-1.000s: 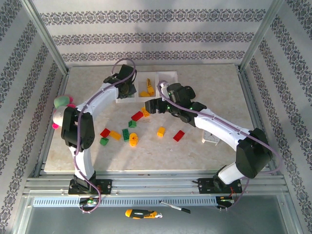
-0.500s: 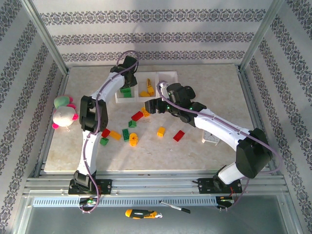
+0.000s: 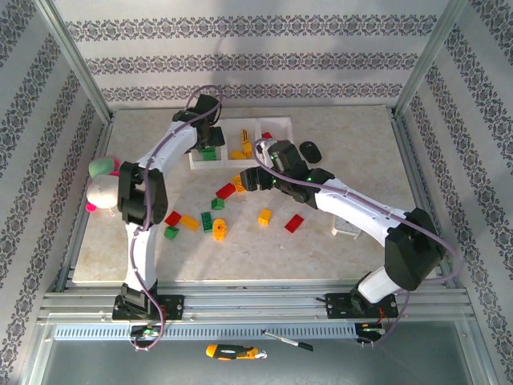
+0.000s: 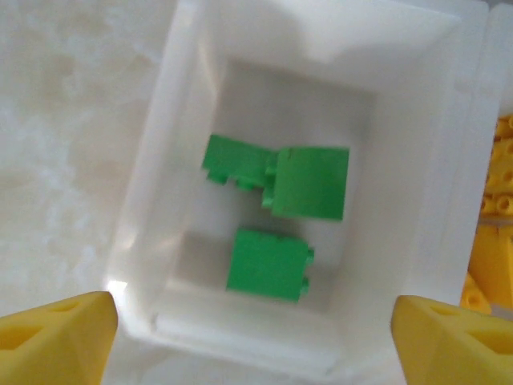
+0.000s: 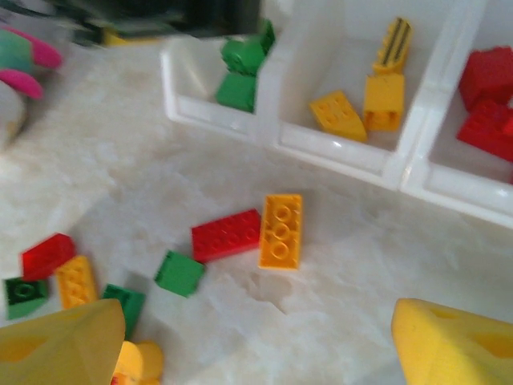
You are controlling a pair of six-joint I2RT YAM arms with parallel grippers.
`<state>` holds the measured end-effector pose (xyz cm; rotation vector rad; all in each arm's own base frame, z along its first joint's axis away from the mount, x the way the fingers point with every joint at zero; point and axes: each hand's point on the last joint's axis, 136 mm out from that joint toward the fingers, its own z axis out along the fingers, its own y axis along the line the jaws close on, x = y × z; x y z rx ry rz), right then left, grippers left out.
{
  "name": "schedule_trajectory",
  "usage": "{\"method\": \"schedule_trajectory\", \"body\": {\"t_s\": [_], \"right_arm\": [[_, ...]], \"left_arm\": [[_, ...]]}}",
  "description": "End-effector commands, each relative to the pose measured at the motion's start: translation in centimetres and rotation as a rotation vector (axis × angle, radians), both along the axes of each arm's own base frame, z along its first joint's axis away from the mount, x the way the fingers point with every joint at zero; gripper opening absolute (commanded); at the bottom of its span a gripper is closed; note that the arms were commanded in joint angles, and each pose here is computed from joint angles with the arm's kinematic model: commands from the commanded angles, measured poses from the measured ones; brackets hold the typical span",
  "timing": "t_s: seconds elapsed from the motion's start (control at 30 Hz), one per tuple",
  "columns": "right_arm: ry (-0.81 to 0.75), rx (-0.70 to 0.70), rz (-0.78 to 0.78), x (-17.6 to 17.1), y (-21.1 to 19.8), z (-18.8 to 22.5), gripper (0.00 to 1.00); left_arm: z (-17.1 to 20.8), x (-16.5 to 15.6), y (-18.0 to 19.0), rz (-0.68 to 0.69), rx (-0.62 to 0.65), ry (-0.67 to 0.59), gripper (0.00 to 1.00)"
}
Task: Sort the legos into containers by color
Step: Place the lego in the container, then pick up the lego from the center of the table.
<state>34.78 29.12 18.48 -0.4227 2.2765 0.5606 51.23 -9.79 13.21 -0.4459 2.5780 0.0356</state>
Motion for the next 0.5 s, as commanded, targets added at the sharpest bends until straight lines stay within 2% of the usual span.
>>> {"method": "schedule_trajectory", "body": {"t_s": [0.0,0.1,0.2,0.33,0.47], "right_arm": [[0.04,-0.182,-0.094,-0.1,-2.3,-2.1,0.86],[0.122,-0.258,-0.179,-0.8,-3.6,-4.1,0.87],[0.215,-0.258,-0.257,-1.9,-4.0,-6.3,0.87],[0.302,-0.251,-0.321,-3.4,-3.5,-8.7,0.87],[0.389,-0.2,-0.375,-4.3,-2.8,-10.7,0.87]], "left_arm": [[4.1,-1.7,0.3,-0.017,-0.024,-0.102,0.93],[5.0,-4.4,0.6,-0.033,-0.025,-0.124,0.96],[5.3,-7.2,0.6,-0.073,-0.037,-0.145,0.98],[5.5,-10.2,-2.3,-0.344,-0.088,-0.237,0.99],[6.8,-12.9,-4.0,-0.559,-0.103,-0.355,0.99]]}}
